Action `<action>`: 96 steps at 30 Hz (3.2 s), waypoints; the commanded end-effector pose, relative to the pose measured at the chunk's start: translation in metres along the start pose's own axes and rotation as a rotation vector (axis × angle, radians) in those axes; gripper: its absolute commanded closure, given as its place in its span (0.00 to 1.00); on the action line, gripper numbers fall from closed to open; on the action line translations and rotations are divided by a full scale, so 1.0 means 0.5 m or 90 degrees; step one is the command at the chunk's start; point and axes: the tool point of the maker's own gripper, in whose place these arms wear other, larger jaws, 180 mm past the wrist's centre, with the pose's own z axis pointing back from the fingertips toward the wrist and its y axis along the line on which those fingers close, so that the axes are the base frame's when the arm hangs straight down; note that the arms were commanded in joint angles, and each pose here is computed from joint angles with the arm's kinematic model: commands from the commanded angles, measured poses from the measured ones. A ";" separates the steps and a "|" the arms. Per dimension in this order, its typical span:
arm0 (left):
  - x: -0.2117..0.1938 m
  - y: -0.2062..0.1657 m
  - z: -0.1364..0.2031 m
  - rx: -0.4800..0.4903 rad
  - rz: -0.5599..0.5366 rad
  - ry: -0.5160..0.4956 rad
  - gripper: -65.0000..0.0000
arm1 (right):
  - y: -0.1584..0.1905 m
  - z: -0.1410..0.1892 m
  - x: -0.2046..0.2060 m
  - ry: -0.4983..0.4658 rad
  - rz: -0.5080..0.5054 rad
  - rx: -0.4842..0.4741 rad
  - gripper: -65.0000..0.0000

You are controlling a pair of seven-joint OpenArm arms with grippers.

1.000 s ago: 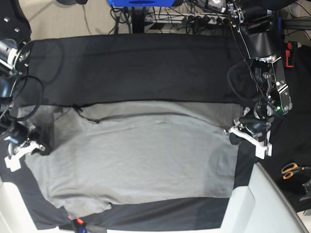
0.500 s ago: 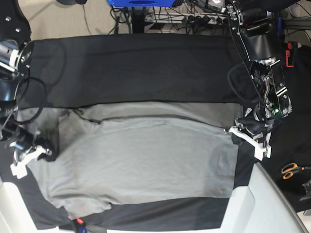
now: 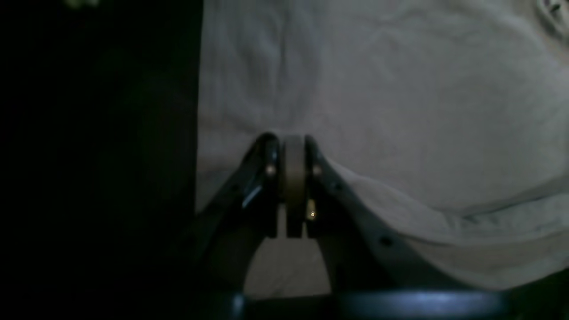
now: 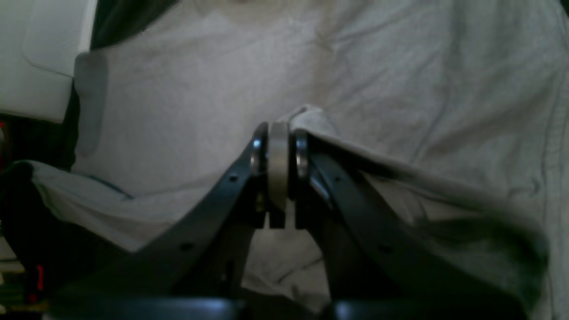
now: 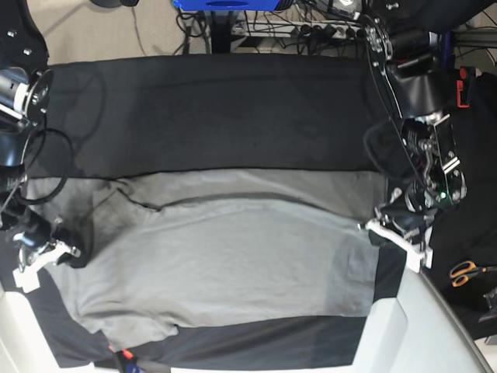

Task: Fold the T-shirt properly
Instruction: 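Lift the shoulder corners and fold them toward the hem, then release the fabric and raise both grippers back toward the collar end, then grasp the folded edge with both grippers and drag it toward the arms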

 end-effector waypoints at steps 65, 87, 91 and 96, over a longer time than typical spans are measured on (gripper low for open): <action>-0.212 0.065 0.088 -0.087 0.223 -0.003 0.46 | -0.236 0.116 -0.200 -0.174 -0.499 -0.234 0.99; -0.204 0.066 0.020 -0.042 0.342 -0.037 0.46 | -0.235 0.115 -0.199 -0.173 -0.497 -0.232 0.99; -0.210 0.059 0.004 -0.047 0.360 -0.025 0.71 | -0.235 0.115 -0.199 -0.173 -0.497 -0.232 0.99; -0.206 0.064 0.006 -0.045 0.356 -0.026 1.00 | -0.233 0.115 -0.195 -0.175 -0.492 -0.231 0.99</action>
